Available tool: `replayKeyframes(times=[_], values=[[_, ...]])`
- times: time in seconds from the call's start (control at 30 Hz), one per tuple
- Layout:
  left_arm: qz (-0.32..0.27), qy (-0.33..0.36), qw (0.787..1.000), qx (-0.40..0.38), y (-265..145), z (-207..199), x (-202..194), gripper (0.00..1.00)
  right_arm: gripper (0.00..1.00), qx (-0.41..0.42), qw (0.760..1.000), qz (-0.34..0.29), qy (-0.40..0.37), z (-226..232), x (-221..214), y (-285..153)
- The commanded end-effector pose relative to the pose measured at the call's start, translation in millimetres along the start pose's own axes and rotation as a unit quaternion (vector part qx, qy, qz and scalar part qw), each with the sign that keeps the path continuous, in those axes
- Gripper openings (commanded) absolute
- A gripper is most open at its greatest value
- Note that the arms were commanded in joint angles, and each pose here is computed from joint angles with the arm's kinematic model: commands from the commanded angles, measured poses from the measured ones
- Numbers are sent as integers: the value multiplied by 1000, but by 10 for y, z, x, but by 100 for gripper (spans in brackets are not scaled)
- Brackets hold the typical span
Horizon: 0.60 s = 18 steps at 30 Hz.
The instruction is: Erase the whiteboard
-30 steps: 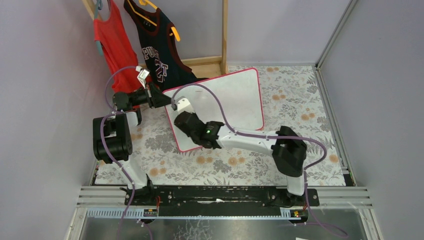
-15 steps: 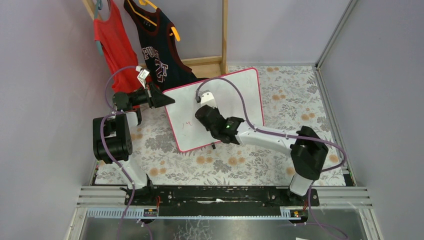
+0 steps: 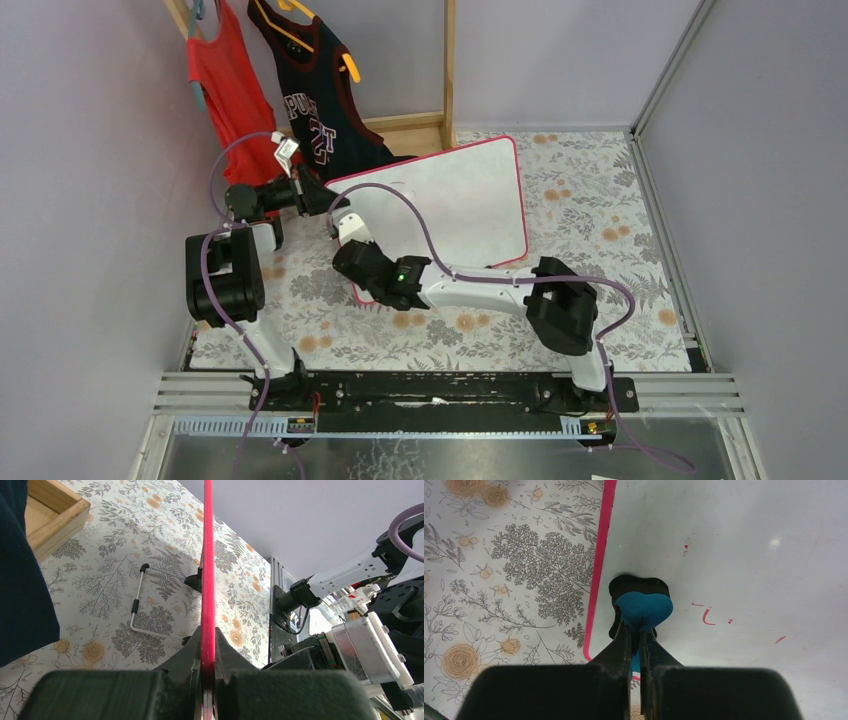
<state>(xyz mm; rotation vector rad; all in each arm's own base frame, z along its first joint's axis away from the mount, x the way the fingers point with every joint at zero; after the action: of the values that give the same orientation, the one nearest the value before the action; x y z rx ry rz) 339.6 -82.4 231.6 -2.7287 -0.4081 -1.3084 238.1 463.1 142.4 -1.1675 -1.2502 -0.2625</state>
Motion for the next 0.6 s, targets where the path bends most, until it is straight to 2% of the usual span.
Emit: replayKeyframes(times=[0.0, 0.4, 0.57], values=[[46, 27, 998, -18, 15, -198, -95, 0, 0, -9, 999, -35, 28, -56, 260, -71], [45, 27, 998, -18, 16, -190, -98, 0, 0, -129, 987, -36, 89, -1417, -38, -447], [45, 24, 999, -19, 22, -174, -107, 0, 0, -108, 989, -32, 94, -1376, -36, -430]])
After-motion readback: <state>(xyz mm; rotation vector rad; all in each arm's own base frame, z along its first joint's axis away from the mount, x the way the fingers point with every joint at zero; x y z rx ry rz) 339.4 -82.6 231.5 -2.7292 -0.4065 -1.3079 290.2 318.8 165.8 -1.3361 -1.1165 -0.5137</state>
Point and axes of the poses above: each gripper's point midway between its finger pads, its own y axis out along the fingers, its own z axis along the line the jaws close on, x = y × z, the point moved 2 cm from there along -y, back along the fingers, and after that the axes turned 3 degrees about -y, right-handed, at the moved point
